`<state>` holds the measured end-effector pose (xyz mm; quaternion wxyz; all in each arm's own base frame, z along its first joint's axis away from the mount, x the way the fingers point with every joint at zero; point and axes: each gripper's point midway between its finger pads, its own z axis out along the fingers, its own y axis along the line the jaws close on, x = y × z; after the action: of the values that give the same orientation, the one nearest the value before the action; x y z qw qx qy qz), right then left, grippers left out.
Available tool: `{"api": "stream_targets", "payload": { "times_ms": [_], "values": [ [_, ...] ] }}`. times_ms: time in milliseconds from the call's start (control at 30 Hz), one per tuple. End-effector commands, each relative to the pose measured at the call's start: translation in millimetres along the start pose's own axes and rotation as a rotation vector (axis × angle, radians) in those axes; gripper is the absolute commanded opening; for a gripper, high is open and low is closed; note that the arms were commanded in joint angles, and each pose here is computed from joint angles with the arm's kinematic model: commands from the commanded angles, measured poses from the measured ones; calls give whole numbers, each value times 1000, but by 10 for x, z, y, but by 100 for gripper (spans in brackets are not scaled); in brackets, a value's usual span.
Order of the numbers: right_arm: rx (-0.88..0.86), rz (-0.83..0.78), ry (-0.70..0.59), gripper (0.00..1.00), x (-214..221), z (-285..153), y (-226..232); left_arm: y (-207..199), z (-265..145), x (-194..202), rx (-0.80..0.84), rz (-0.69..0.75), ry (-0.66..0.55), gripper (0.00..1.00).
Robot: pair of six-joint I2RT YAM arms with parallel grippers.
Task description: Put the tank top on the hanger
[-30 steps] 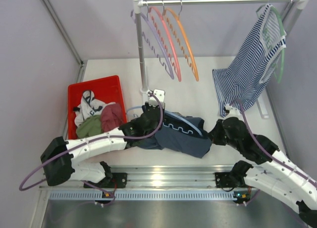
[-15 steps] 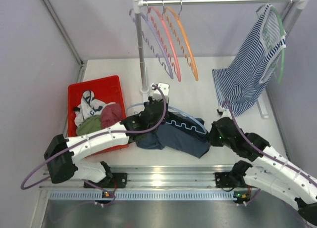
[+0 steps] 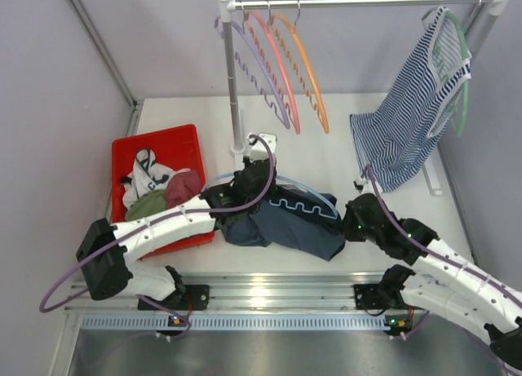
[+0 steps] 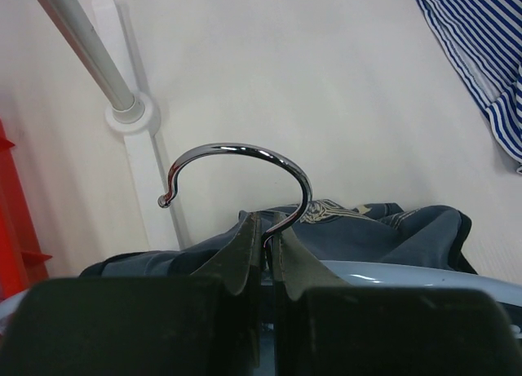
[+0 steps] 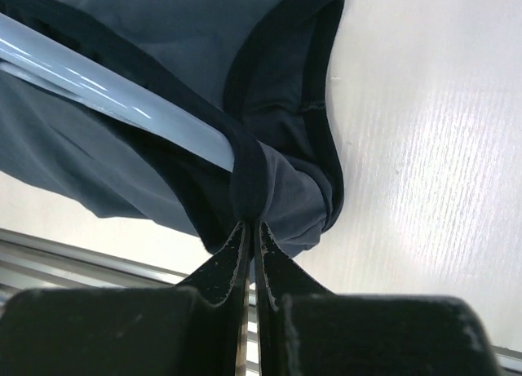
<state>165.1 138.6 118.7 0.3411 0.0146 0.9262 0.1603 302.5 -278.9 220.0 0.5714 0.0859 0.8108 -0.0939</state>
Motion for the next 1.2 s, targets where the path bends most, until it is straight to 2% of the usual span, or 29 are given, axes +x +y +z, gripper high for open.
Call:
{"api": "stream_targets", "payload": {
  "times_ms": [0,433,667,933,1167],
  "values": [
    [-6,16,-18,0,-7,92,6,-85,-156,-532,55,-154,-109,0],
    [-11,32,10,0,166,229,-37,-122,-275,-835,105,-315,-192,0],
    [-24,34,9,0,160,206,-17,-88,-278,-865,104,-371,-226,0],
    [-46,49,-11,0,99,108,13,2,-171,-807,34,-342,-250,0],
    [-11,60,-35,0,29,24,-62,33,-221,-711,59,-313,-248,0]
  ]
}}
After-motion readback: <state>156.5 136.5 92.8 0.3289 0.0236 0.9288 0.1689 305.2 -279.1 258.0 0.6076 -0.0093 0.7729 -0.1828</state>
